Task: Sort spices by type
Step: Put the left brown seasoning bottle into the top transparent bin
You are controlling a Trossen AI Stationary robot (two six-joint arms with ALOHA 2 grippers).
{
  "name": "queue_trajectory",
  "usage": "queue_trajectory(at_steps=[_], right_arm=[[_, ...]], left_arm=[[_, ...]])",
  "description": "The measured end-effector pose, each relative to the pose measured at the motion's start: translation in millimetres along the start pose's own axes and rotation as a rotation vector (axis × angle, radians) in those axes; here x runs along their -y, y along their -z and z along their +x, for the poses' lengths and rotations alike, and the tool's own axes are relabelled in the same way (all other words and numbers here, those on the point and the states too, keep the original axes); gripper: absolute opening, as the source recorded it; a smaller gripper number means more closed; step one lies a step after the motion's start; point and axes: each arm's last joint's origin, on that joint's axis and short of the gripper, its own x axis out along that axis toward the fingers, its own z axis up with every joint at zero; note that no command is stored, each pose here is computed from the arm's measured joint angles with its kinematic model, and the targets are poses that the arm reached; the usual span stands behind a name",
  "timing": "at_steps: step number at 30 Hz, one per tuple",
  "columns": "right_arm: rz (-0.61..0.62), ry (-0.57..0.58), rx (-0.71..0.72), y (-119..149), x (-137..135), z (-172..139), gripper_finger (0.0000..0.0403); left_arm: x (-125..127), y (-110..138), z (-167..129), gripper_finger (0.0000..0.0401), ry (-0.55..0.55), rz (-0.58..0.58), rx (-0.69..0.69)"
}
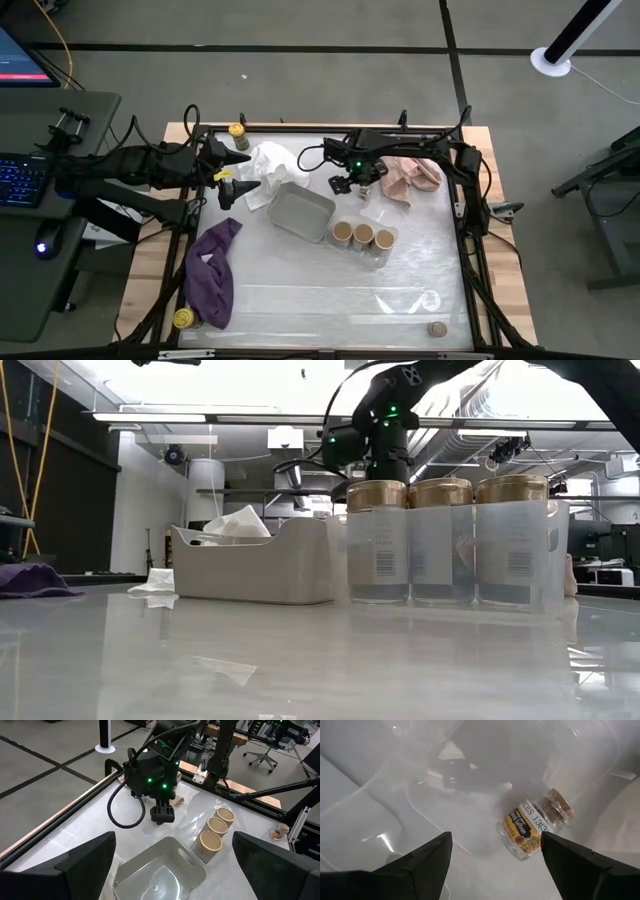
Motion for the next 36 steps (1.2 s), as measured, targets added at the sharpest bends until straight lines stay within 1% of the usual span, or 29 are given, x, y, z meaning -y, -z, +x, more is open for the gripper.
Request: queue_trajectory(at_steps=[4,8,12,14,15,19,24,28,30,33,36], right_arm=[[0.038,0.027,-0.010,3.4,0.4,0.5,0.0298],[0.125,0.060,-0.024,6.8,4.3,11.7,0.0298],[0.176,0.053,-0.023,7.6,7.4,25.6,0.0298],[0.179,0.043,-0.016,7.0,7.2,29.5,0.0298],[0.168,0.038,-0.011,6.7,6.8,29.8,0.0298],[0.057,0.010,0.021,3.5,4.1,29.7,0.0298],[0.021,0.006,0.010,1.7,6.5,29.5,0.0298],[-0.069,-0.005,0.012,1.7,5.1,29.6,0.0298],[-0.109,-0.002,0.039,0.3,4.1,29.6,0.0298],[-0.135,0.020,0.058,-0.3,4.8,29.5,0.0298],[-0.133,0.020,0.059,-1.3,5.6,29.4,0.0298]], left_arm=[[0.0,0.0,0.0,0.0388,0.000,0.001,0.000],[0.0,0.0,0.0,0.0388,0.000,0.001,0.000],[0.1,0.0,0.1,0.0388,0.000,0.001,0.000],[0.0,0.0,0.0,0.0388,0.000,0.001,0.000],[0.0,0.0,0.0,0.0388,0.000,0.001,0.000],[0.0,0.0,0.0,0.0388,0.000,0.002,0.000],[0.1,0.0,0.0,0.0388,0.000,0.012,0.000],[0.0,0.0,0.0,0.0388,0.000,0.012,0.000],[0.0,0.0,0.0,0.0388,0.000,0.011,0.000],[0.0,-0.1,0.0,0.0388,0.000,0.005,0.001],[0.1,-0.1,0.0,0.0388,0.001,-0.017,0.001]])
